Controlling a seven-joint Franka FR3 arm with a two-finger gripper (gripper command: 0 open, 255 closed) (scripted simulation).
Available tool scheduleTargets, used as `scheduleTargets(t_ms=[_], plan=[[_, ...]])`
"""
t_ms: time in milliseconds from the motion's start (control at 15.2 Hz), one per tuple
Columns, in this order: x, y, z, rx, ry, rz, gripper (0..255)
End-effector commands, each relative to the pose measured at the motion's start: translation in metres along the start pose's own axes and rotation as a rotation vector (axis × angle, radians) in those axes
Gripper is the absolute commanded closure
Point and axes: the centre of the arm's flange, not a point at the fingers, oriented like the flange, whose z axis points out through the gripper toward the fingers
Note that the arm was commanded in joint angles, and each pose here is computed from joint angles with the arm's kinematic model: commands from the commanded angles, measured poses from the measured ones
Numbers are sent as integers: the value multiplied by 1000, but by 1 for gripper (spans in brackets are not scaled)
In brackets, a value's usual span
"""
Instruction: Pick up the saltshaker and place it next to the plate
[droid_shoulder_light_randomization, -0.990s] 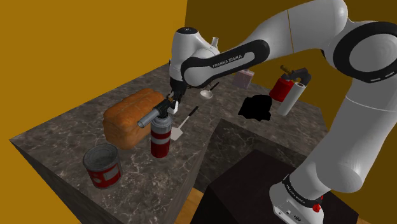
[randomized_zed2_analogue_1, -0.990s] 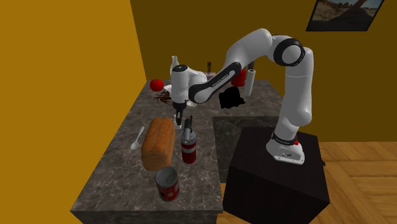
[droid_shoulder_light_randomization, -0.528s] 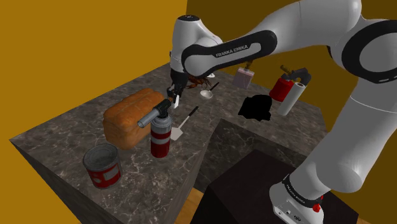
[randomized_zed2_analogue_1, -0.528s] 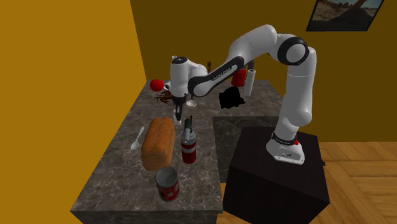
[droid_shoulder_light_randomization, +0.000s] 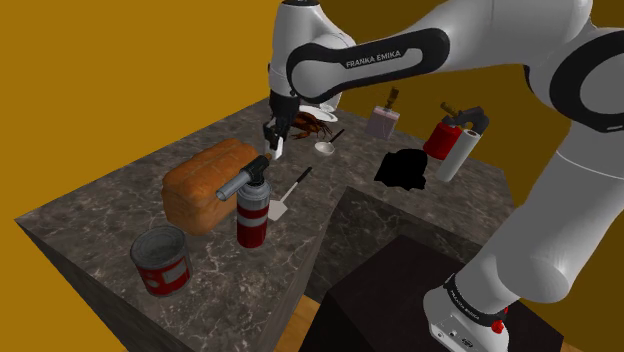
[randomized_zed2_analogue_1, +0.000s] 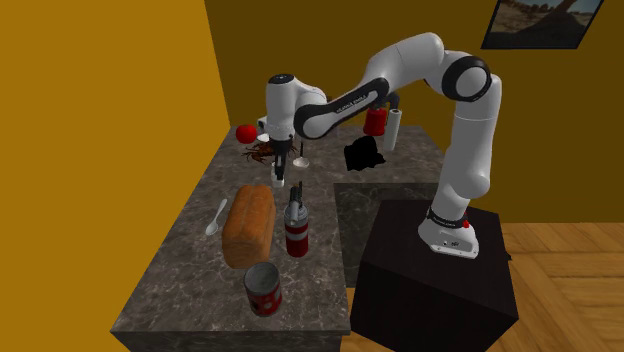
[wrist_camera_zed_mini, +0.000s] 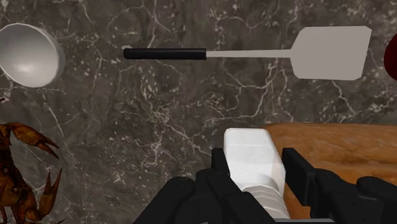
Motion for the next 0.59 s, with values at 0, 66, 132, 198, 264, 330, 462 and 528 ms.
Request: scheduleTargets(t_ms=[0,66,132,198,264,330,462,528], plan=[[1,2,-10,0,0,0,255],[1,2,-16,0,0,0,255],[2,3,-21,0,0,0,255],[2,3,-26,0,0,0,255],[3,4,-31,0,0,0,255],[3,5,-37,0,0,0,255],[4,6,-47,0,0,0,255],[5,6,-52,0,0,0,255]])
